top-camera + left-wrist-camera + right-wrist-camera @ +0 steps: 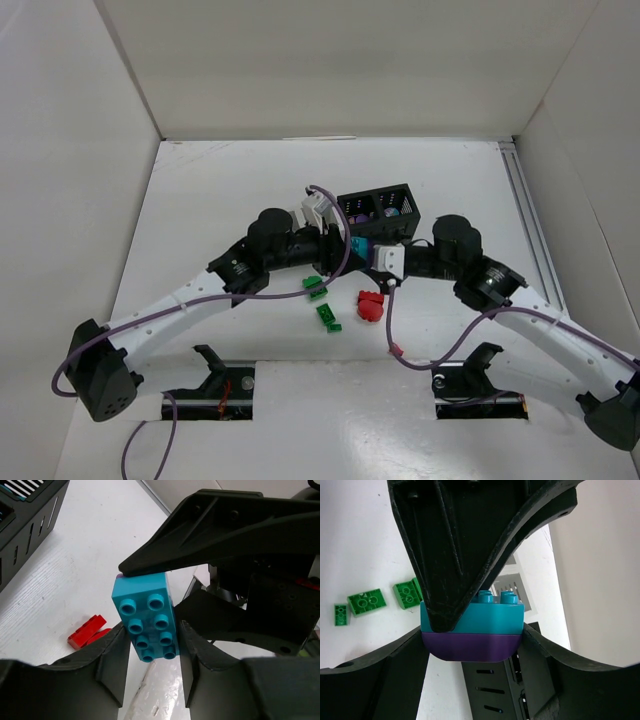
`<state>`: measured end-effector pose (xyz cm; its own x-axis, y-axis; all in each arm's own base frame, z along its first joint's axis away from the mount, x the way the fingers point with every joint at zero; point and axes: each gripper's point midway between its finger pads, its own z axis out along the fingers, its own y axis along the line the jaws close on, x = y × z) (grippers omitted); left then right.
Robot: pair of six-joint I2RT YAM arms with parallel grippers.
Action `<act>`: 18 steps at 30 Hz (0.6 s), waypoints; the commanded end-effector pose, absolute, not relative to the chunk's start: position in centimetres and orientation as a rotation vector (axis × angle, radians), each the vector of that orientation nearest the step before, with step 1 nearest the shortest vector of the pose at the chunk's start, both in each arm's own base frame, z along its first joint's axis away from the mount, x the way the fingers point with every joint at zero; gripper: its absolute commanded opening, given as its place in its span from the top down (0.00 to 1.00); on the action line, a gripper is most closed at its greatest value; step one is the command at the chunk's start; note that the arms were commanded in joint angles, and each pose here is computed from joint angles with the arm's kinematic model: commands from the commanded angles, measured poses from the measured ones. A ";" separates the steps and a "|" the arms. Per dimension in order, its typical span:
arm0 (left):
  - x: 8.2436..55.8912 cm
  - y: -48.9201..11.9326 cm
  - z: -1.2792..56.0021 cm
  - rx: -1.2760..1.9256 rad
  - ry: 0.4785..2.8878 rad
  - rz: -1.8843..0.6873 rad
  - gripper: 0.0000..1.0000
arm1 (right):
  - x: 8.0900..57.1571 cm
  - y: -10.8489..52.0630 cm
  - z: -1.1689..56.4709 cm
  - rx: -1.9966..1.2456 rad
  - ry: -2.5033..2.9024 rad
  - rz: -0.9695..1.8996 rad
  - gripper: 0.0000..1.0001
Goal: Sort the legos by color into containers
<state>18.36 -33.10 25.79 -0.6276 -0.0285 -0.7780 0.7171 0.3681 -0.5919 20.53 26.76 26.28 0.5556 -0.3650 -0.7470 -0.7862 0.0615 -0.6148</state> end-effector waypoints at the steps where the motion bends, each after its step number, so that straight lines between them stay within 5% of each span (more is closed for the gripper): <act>1: 19.2 -33.5 28.1 0.595 1.837 -1.314 0.68 | 20.4 27.8 31.0 -1.476 0.889 0.420 0.69; 7: 19.3 -33.3 28.4 0.586 1.826 -1.309 0.94 | 21.5 27.4 30.7 -1.459 0.934 0.373 0.70; 18: 22.8 -26.7 25.9 0.284 1.962 -0.995 1.00 | 27.2 20.2 26.6 -1.368 1.350 0.056 0.72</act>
